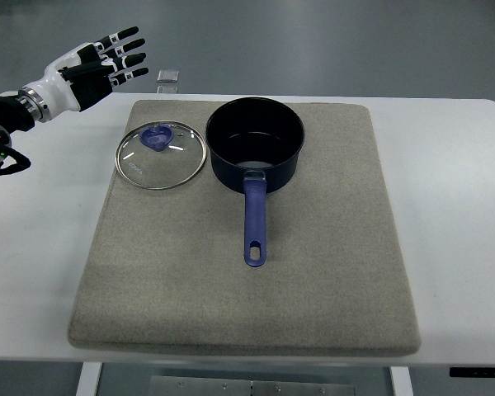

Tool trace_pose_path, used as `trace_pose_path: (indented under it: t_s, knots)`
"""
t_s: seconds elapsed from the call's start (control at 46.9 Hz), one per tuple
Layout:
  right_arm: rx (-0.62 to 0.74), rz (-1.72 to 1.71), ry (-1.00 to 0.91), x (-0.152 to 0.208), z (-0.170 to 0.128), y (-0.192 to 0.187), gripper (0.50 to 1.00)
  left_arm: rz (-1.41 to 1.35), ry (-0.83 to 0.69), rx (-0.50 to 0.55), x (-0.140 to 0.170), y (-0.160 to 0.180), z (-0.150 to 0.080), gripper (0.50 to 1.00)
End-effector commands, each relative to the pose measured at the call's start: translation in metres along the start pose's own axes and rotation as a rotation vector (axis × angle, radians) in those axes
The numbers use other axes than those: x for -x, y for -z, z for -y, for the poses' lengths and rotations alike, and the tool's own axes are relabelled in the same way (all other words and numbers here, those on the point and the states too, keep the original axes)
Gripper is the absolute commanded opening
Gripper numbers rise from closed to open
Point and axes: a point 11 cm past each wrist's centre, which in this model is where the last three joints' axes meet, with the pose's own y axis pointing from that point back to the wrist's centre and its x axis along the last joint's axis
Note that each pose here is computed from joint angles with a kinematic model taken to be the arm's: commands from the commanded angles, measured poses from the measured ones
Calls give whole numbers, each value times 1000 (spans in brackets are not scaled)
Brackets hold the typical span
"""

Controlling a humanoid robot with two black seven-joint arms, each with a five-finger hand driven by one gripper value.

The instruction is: Open pot lid and place left with left hand

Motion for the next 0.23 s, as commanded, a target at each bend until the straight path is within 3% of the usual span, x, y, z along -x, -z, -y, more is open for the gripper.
trace_pose_path:
  t_s: [0.0, 0.213]
  knots:
    - [0, 1, 4, 0, 0, 0, 917, -1, -3, -1, -1, 1, 0, 992]
    - [0, -2, 6, 3, 0, 0, 917, 0, -3, 0, -1, 0, 0, 992]
